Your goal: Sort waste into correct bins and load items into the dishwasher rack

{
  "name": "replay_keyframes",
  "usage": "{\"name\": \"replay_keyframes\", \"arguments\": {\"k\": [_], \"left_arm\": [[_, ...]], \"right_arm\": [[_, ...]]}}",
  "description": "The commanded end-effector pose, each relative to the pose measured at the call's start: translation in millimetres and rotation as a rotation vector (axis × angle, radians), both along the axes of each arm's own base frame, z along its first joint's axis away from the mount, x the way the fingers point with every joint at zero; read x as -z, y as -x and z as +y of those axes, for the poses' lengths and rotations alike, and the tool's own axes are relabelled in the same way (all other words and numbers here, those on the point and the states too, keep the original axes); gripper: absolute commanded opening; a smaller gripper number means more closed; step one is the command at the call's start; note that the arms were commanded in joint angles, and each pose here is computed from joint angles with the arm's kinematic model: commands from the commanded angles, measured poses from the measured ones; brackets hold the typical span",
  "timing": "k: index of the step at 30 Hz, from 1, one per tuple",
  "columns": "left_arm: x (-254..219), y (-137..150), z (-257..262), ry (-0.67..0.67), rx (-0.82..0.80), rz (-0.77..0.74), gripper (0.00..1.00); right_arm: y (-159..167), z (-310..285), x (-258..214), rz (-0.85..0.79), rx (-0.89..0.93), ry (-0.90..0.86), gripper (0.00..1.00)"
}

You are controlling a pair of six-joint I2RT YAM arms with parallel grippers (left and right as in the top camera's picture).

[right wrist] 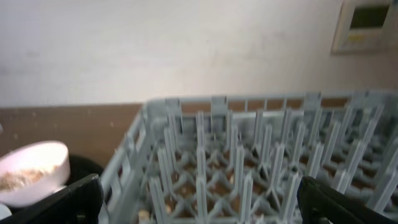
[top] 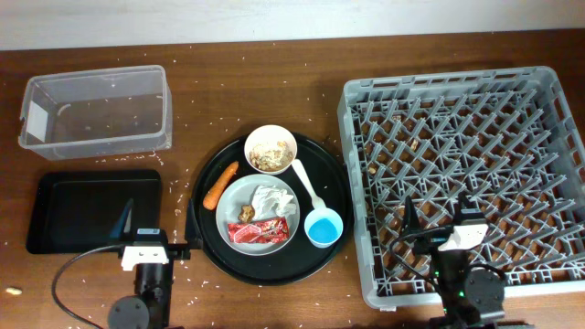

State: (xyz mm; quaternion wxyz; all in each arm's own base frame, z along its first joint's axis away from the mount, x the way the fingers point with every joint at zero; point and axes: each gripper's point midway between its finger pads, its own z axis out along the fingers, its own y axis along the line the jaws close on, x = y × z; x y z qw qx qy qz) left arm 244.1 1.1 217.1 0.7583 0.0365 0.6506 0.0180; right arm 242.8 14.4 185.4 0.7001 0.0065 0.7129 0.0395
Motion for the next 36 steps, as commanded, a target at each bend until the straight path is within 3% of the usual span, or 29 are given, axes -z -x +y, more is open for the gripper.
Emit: {"name": "replay_keyframes", "arguments": {"k": [1, 5, 11, 18, 23, 26, 28, 36], "left_arm": [[-28, -2, -5, -0.031, 0.031, -0.003, 0.99], [-51, -22, -11, -0.073, 0.069, 0.064, 0.99], [-82, -77, -25, -0.095, 0.195, 0.231, 0.99], [-93, -144, -26, -0.030, 0.254, 0.535, 0.99], [-79, -173, -42, 0.019, 0.355, 0.690, 0.99], [-45, -177, -46, 0.055, 0.387, 0.795, 0.99], [-11, -160, -47, 0.101, 0.390, 0.957, 0.99], [11, -162, -68, 0.216, 0.462, 1.038, 0.99]], "right_arm": [[10, 0, -51, -0.110, -0.007, -0.001, 0.98], [21, -1, -83, -0.155, -0.006, -0.005, 0.98], [32, -1, -112, -0.102, -0.008, -0.001, 0.98], [22, 14, -137, 0.070, -0.093, 0.012, 0.98], [0, 27, -130, 0.299, -0.159, 0.009, 0.98], [-17, 28, -115, 0.452, -0.156, 0.010, 0.98], [-28, 31, -99, 0.536, -0.164, 0.004, 0.98], [-34, 50, -64, 0.688, -0.266, -0.036, 0.98]]}}
